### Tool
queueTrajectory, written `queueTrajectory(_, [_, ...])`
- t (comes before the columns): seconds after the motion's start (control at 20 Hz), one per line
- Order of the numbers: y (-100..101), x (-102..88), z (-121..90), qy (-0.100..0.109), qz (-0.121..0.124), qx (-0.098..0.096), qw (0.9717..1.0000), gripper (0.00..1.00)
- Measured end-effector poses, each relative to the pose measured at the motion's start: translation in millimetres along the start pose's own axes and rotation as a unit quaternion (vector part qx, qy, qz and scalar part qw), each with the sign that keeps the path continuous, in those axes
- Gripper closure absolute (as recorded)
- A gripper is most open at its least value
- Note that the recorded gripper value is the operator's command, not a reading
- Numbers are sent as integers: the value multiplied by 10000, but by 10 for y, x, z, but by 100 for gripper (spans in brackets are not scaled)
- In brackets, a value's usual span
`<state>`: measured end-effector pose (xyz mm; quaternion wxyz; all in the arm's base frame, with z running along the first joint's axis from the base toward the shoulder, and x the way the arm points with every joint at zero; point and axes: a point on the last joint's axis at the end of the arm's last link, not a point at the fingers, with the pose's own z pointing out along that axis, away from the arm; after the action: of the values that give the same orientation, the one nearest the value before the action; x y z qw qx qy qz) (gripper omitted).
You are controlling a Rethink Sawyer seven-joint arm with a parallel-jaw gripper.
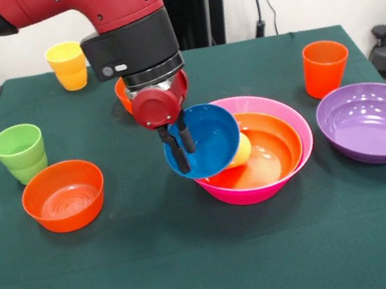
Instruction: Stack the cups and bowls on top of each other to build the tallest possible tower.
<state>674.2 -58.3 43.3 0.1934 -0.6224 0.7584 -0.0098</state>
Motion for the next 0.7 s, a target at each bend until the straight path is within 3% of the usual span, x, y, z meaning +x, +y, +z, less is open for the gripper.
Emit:
queueTrajectory(0.3, [-34,25,13,135,-118,52,9998,0])
queueTrajectory(0.7, [71,-44,91,273,-197,-87,9994,0])
